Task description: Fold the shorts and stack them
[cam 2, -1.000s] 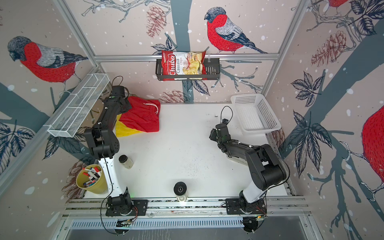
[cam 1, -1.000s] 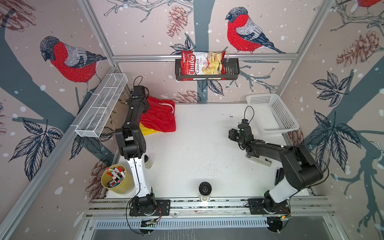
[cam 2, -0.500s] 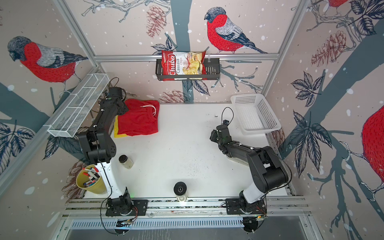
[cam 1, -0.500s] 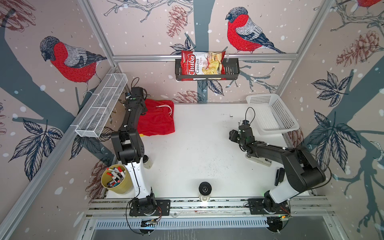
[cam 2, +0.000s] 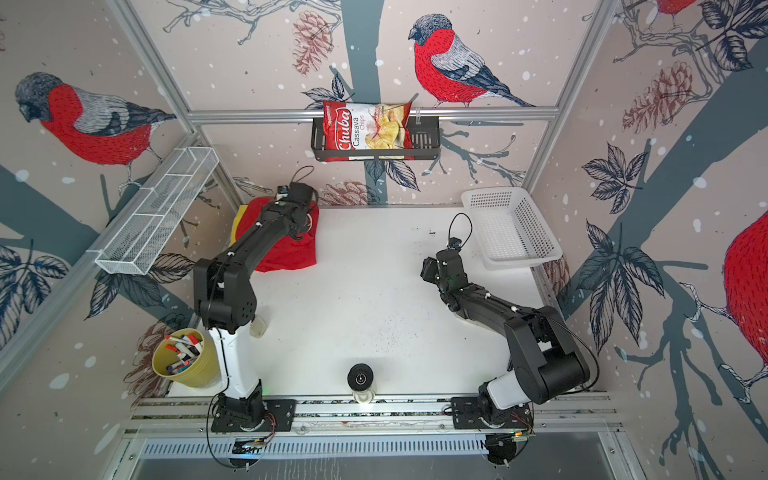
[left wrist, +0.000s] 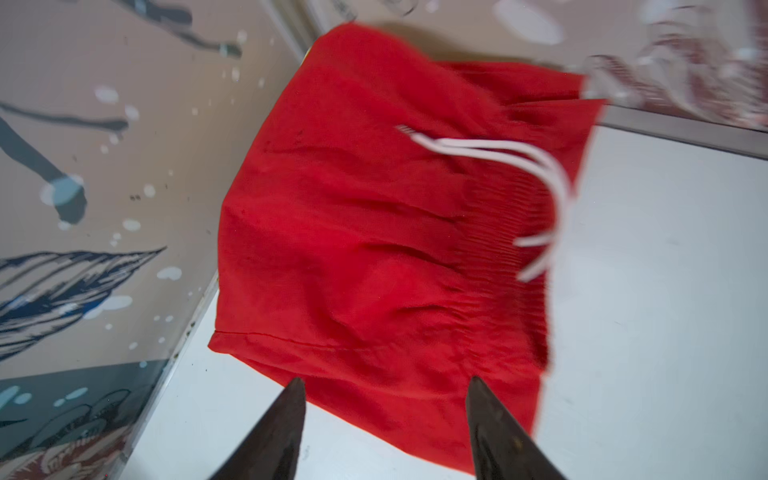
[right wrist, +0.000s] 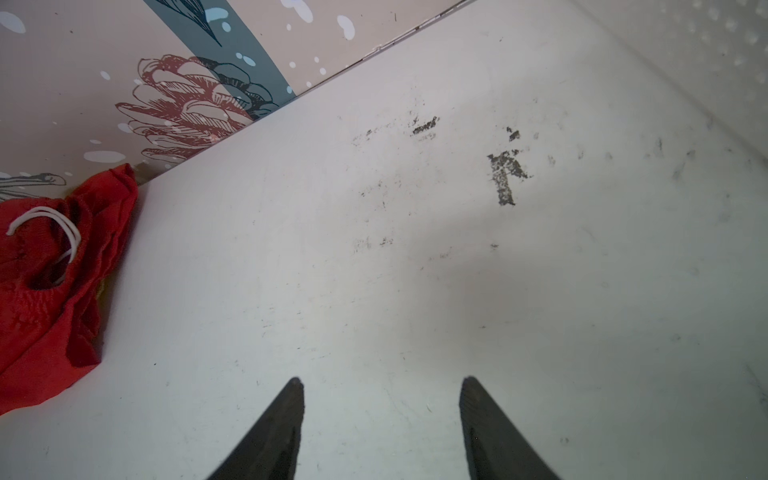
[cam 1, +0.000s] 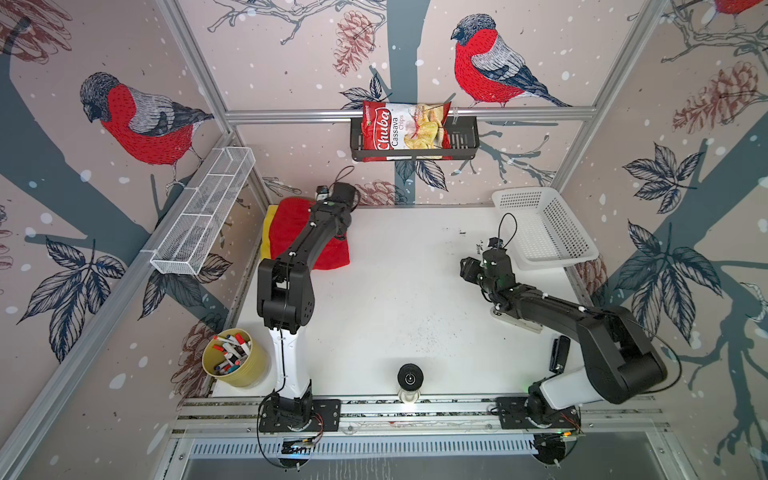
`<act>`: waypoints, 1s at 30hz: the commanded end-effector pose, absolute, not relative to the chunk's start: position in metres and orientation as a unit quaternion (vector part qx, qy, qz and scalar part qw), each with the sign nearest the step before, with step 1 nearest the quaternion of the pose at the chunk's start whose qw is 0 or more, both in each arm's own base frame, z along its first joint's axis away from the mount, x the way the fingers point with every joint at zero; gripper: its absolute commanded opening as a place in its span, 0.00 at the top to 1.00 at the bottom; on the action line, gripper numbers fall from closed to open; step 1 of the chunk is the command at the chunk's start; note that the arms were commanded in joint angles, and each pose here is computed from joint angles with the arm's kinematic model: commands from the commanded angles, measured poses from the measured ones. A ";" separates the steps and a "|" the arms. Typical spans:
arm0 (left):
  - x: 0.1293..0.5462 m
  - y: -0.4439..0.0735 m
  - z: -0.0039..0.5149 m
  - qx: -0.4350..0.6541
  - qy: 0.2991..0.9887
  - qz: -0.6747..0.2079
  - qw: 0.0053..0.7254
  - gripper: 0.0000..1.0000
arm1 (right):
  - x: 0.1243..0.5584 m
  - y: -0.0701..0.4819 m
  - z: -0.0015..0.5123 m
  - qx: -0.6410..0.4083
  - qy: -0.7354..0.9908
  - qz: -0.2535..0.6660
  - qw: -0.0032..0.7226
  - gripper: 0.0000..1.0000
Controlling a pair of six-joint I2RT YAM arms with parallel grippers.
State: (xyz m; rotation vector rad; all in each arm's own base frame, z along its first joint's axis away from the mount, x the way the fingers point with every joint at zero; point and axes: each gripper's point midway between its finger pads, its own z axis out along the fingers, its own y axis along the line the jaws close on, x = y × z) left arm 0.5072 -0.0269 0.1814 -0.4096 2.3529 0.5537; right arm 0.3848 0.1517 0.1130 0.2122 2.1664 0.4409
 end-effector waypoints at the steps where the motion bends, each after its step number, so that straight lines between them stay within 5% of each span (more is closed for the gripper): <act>1: 0.505 -0.023 0.183 -0.177 0.889 0.246 0.344 0.37 | 0.377 0.149 0.118 0.080 0.879 0.170 0.439 0.39; 15: 0.472 -0.047 0.152 -0.194 0.901 0.172 0.348 0.30 | 0.326 0.108 0.133 0.143 0.867 0.129 0.459 0.34; 21: 0.423 -0.036 0.187 -0.228 0.875 0.108 0.413 0.20 | 0.327 0.074 0.183 0.161 0.835 0.078 0.521 0.23; 23: 0.403 -0.028 0.204 -0.242 0.863 0.097 0.432 0.02 | 0.327 0.066 0.200 0.163 0.823 0.069 0.539 0.16; 25: 0.385 -0.019 0.216 -0.257 0.850 0.091 0.450 0.02 | 0.327 0.062 0.215 0.162 0.813 0.068 0.555 0.00; 30: 0.343 -0.005 0.236 -0.271 0.815 0.054 0.510 0.02 | 0.319 0.055 0.256 0.147 0.779 0.067 0.607 0.01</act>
